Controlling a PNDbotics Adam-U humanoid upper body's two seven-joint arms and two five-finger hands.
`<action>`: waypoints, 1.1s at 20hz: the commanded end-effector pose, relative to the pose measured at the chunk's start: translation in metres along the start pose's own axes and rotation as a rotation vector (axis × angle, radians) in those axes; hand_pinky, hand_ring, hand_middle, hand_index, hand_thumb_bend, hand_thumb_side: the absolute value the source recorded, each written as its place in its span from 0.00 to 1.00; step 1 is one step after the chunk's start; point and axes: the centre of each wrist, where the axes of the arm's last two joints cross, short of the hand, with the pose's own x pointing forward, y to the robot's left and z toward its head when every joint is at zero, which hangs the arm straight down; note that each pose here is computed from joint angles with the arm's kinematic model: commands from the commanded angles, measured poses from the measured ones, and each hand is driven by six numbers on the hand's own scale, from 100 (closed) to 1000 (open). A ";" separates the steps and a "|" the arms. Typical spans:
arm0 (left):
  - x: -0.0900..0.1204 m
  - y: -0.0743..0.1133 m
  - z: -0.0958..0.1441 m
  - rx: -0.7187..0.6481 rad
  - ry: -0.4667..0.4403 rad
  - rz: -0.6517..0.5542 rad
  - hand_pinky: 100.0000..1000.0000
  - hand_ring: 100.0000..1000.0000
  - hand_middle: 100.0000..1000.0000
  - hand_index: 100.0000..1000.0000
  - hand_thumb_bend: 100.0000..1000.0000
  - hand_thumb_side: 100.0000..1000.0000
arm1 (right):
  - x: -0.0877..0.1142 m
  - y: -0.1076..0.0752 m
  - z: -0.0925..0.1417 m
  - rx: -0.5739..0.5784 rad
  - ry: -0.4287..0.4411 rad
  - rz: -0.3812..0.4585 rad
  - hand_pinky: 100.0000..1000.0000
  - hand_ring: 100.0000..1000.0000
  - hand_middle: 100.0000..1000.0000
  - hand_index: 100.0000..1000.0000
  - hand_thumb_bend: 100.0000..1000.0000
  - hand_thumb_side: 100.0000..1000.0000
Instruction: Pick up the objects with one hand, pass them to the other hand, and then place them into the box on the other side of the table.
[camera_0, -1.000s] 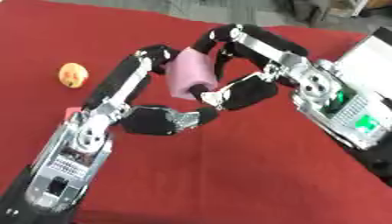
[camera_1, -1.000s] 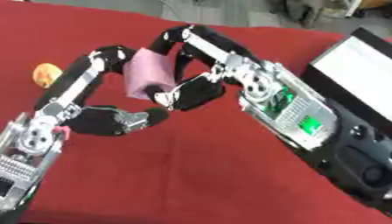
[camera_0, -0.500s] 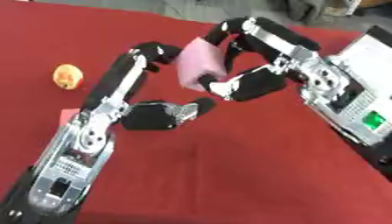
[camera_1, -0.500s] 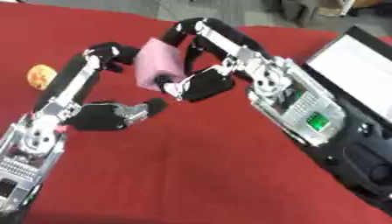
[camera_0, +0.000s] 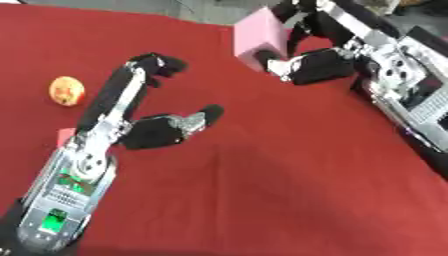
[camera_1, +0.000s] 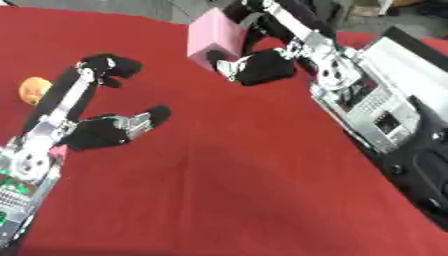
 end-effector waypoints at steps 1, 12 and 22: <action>0.004 0.014 0.003 0.040 -0.025 -0.007 0.74 0.74 0.67 0.71 0.57 0.48 | -0.006 -0.030 0.007 -0.133 0.037 0.040 0.64 0.37 0.35 0.25 0.00 0.00; 0.015 0.036 0.016 0.096 -0.081 0.011 0.72 0.69 0.67 0.66 0.51 0.47 | -0.051 -0.050 0.043 -0.454 0.355 0.115 0.64 0.37 0.35 0.25 0.00 0.00; 0.027 0.051 0.025 0.125 -0.136 0.022 0.71 0.68 0.64 0.64 0.49 0.46 | -0.066 -0.057 0.058 -0.731 0.601 0.255 0.65 0.38 0.35 0.26 0.01 0.00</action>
